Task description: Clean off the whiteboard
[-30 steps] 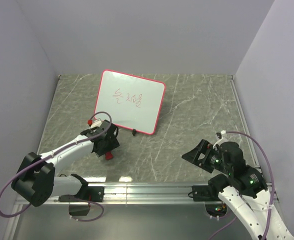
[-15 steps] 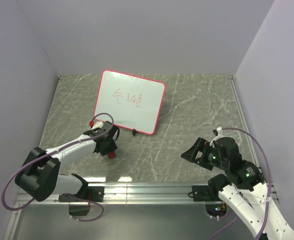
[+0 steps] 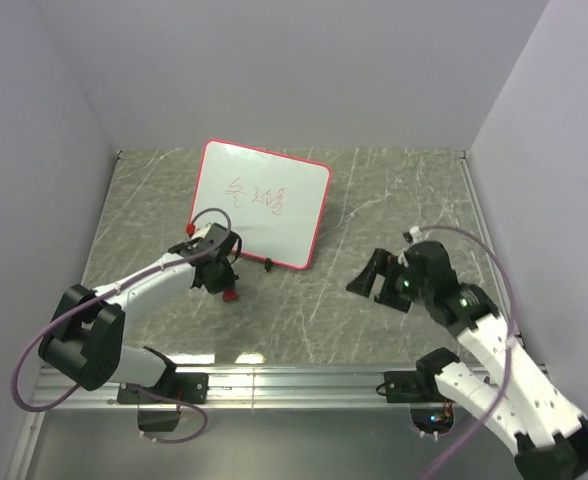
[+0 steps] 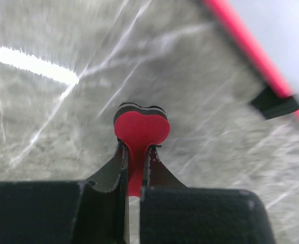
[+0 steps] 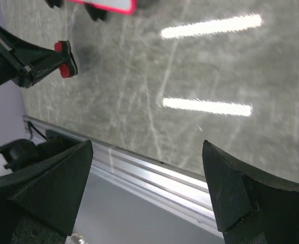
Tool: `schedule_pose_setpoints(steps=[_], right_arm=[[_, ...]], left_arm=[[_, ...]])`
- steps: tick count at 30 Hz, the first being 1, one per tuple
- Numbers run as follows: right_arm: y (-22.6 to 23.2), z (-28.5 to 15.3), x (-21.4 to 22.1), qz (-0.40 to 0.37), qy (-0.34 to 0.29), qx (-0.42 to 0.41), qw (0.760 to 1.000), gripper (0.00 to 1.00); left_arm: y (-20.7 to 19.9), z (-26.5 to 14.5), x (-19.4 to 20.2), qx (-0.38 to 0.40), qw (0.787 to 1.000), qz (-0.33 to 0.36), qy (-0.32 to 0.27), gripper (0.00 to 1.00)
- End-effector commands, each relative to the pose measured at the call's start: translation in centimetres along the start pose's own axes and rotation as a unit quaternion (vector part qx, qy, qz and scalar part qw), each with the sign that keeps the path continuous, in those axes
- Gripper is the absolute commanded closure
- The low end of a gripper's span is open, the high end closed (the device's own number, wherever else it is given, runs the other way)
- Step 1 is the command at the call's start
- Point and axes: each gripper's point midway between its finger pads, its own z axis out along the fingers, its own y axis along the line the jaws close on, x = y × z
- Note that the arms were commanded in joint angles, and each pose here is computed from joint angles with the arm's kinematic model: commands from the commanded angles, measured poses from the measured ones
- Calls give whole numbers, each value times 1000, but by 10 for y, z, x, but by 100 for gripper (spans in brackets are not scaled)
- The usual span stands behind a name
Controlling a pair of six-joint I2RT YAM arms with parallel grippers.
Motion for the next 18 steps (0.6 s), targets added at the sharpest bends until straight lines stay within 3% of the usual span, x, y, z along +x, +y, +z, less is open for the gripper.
schedule_pose_setpoints(steps=[1, 7, 11, 15, 18], right_arm=[[56, 12, -62, -30, -55, -66, 996, 5], [98, 54, -145, -26, -73, -123, 989, 8], [114, 78, -186, -45, -75, -159, 983, 10], [120, 119, -201, -58, -24, -173, 983, 15], [123, 138, -220, -64, -27, -176, 982, 15]], left_arm=[[-24, -13, -27, 39, 999, 17, -16, 100], [-75, -63, -100, 86, 986, 74, -126, 100], [-120, -73, -128, 121, 973, 119, -158, 100], [-161, -72, -148, 142, 964, 147, -170, 100], [-188, -66, -158, 168, 956, 167, -173, 100]])
